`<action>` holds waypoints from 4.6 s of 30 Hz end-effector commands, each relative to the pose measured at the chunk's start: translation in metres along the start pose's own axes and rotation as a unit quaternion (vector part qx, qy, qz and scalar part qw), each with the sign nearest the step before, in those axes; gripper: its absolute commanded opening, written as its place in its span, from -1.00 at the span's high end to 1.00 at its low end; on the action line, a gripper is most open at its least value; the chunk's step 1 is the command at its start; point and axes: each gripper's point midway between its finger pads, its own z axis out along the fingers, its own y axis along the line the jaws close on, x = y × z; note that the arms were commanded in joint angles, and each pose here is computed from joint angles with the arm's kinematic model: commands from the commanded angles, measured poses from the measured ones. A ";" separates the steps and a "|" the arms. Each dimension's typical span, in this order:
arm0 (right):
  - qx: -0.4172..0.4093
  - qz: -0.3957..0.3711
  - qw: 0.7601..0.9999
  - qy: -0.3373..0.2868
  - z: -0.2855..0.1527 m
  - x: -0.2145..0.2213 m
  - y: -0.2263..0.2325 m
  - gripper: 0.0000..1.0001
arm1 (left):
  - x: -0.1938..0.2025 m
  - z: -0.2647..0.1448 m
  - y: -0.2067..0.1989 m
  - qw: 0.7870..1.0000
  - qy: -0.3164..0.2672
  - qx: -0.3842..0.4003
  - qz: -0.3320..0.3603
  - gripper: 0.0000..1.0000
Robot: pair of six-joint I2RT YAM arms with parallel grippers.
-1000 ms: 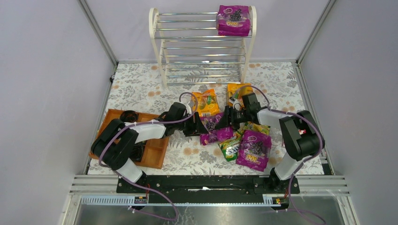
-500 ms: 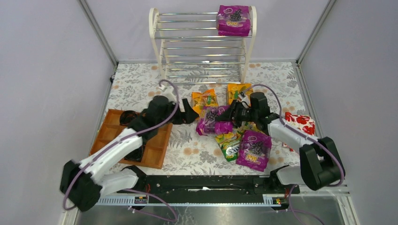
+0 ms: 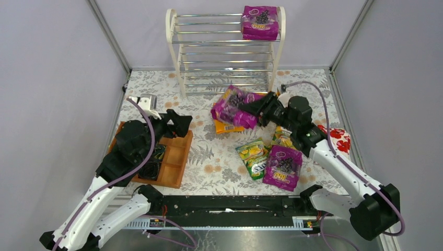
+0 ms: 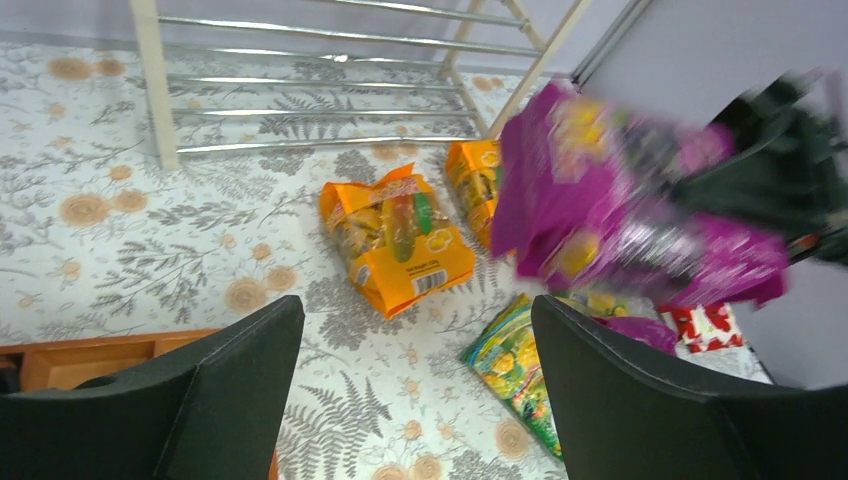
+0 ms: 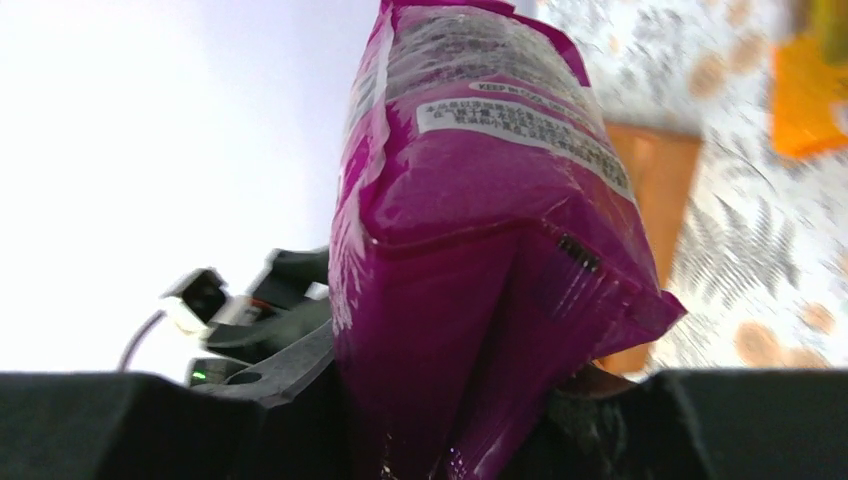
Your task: Place and organize the candy bags onto the shelf
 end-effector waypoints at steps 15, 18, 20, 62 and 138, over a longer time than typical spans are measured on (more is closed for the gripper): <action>-0.249 -0.024 0.902 -0.351 0.089 -0.143 0.283 0.12 | 0.054 0.007 0.036 0.996 0.043 -0.043 0.058 -0.80; -0.246 -0.015 0.886 -0.393 0.122 -0.161 0.283 0.12 | 0.062 0.009 0.042 0.996 0.047 -0.053 0.060 -0.80; -0.234 -0.005 0.871 -0.433 0.138 -0.175 0.276 0.11 | 0.065 0.010 0.045 0.995 0.049 -0.058 0.060 -0.80; -0.108 -0.035 0.839 -0.533 0.174 -0.200 0.213 -0.79 | 0.070 0.016 0.051 0.994 0.049 -0.070 0.065 -0.84; 0.212 -0.423 0.880 0.027 0.011 -0.074 -0.121 -1.00 | 0.027 0.105 0.043 0.999 0.014 -0.036 -0.001 -0.98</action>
